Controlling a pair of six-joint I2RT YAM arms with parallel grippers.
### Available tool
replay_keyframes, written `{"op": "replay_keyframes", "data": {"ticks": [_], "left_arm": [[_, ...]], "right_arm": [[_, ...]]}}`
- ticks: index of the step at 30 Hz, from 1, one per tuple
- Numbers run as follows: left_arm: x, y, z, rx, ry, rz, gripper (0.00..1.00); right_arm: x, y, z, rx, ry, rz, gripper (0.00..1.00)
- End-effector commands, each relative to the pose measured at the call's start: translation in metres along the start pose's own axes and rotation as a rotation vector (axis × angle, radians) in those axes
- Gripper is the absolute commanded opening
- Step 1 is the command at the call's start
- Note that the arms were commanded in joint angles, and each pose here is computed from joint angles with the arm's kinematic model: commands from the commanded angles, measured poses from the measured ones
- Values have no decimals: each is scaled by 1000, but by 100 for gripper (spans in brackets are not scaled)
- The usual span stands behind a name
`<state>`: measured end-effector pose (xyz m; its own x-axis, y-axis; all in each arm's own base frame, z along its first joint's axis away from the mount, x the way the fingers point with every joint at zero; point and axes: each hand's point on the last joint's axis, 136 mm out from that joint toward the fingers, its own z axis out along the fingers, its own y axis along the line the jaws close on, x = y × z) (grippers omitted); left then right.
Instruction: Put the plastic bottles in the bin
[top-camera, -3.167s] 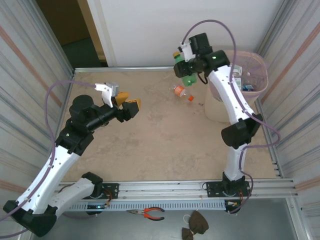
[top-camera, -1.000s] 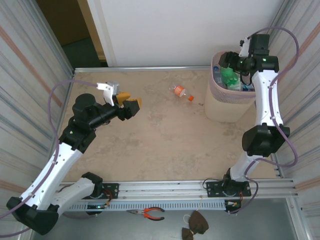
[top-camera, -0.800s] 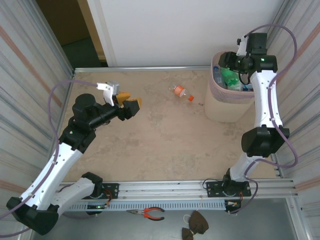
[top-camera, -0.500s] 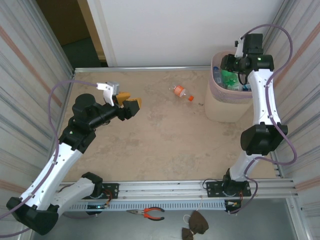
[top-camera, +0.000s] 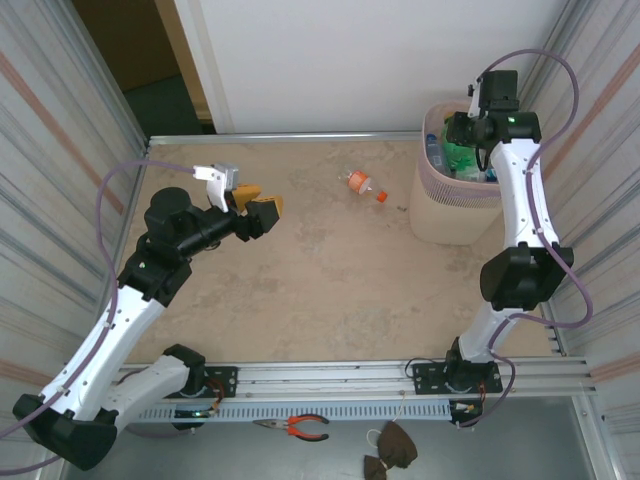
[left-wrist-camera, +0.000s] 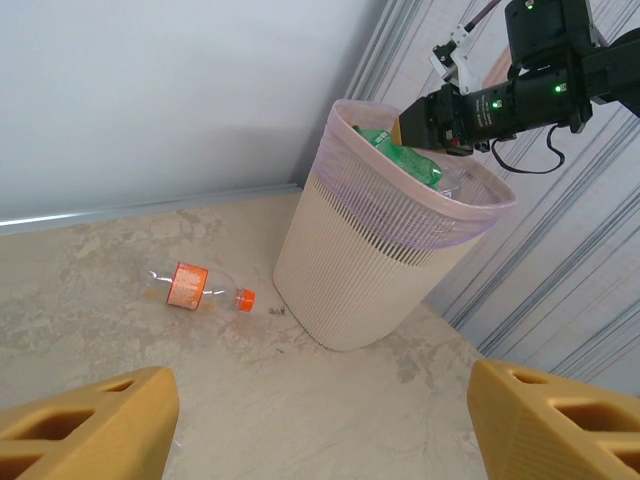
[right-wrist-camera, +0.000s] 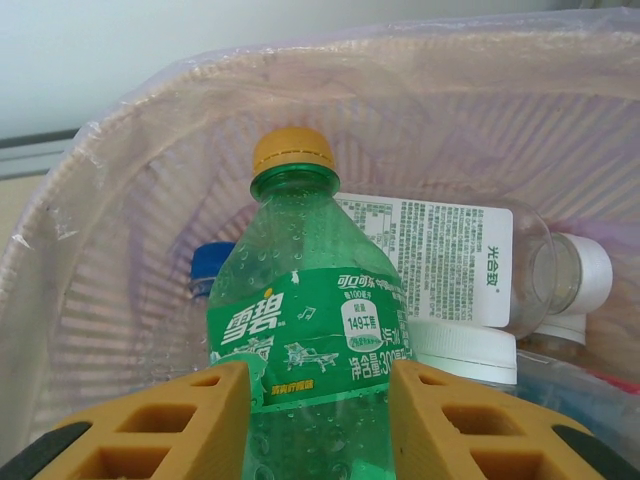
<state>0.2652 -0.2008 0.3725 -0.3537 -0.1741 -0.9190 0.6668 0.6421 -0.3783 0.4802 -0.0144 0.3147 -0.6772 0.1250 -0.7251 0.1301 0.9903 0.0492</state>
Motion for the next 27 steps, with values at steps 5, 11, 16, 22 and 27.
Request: {"op": "replay_keyframes", "data": {"ticks": [5, 11, 16, 22, 27], "left_arm": [[-6, -5, -3, 29, -32, -1, 77], [-5, -5, -4, 29, -33, 2, 76], [-5, -4, -7, 20, -39, 4, 76], [-5, -4, -9, 13, -41, 4, 76], [-5, -4, -11, 9, -39, 6, 77]], "right_arm": [[58, -10, -6, 43, 258, -52, 40], [22, 8, -46, 2, 108, -63, 46], [-6, 31, -76, -37, -3, -98, 50], [-8, 84, -73, -156, -32, -205, 52], [10, 137, -46, -224, 10, -358, 54]]}}
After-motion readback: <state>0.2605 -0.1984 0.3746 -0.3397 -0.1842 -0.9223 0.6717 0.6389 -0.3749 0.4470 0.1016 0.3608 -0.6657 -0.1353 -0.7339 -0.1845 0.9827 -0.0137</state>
